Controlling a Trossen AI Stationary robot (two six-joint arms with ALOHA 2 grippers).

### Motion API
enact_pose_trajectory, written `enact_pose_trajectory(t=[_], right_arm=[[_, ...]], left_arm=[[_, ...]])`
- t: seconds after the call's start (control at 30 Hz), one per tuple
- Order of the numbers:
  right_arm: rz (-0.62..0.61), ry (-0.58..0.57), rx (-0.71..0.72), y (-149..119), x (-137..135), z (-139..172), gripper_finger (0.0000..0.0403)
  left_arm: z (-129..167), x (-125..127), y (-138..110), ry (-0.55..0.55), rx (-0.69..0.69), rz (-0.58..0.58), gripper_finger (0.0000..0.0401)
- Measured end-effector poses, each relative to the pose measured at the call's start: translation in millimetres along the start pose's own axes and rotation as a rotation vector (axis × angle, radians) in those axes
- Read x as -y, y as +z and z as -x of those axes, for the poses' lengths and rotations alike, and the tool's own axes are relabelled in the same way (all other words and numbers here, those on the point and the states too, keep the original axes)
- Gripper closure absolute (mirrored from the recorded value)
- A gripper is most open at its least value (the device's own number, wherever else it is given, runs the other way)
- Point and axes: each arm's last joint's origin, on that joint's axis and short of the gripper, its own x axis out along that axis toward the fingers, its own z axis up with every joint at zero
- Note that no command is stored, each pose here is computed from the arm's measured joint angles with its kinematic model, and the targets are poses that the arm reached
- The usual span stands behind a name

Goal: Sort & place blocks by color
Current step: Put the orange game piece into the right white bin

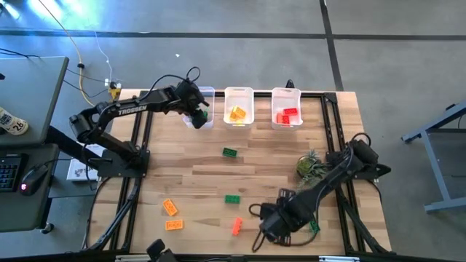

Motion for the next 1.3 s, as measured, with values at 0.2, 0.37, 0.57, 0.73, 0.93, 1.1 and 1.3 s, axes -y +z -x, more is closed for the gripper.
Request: enact_pose_trajectory(t=[0.2, 0.37, 0.57, 0.73, 0.93, 1.1, 1.3], right_arm=[[0.073, -0.020, -0.001, -4.5, -18.4, -24.0, 0.0165], [0.134, -0.066, -0.005, -7.7, -29.5, -46.5, 0.0165], [0.158, -0.117, -0.041, -10.1, -35.7, -70.7, 0.0165], [0.160, -0.145, -0.078, -9.9, -37.8, -89.1, 0.0165], [0.150, -0.151, -0.140, -8.0, -38.6, -110.3, 0.0165], [0.137, -0.154, -0.188, -8.2, -39.2, -125.1, 0.0186], [0.136, -0.155, -0.188, -6.1, -37.5, -125.3, 0.0309]], left_arm=[[21.6, 14.0, 22.7, -0.087, 0.019, 0.019, 0.0208], [35.9, 32.4, 29.5, -0.159, -0.019, -0.014, 0.0208], [42.2, 56.2, 22.7, -0.196, -0.096, -0.089, 0.0206], [45.1, 72.6, 16.7, -0.197, -0.132, -0.148, 0.0206], [47.2, 84.9, 14.4, -0.136, -0.120, -0.200, 0.0206], [48.1, 89.2, 13.4, -0.127, -0.117, -0.216, 0.0206], [48.2, 89.7, 13.4, -0.127, -0.117, -0.192, 0.0206]])
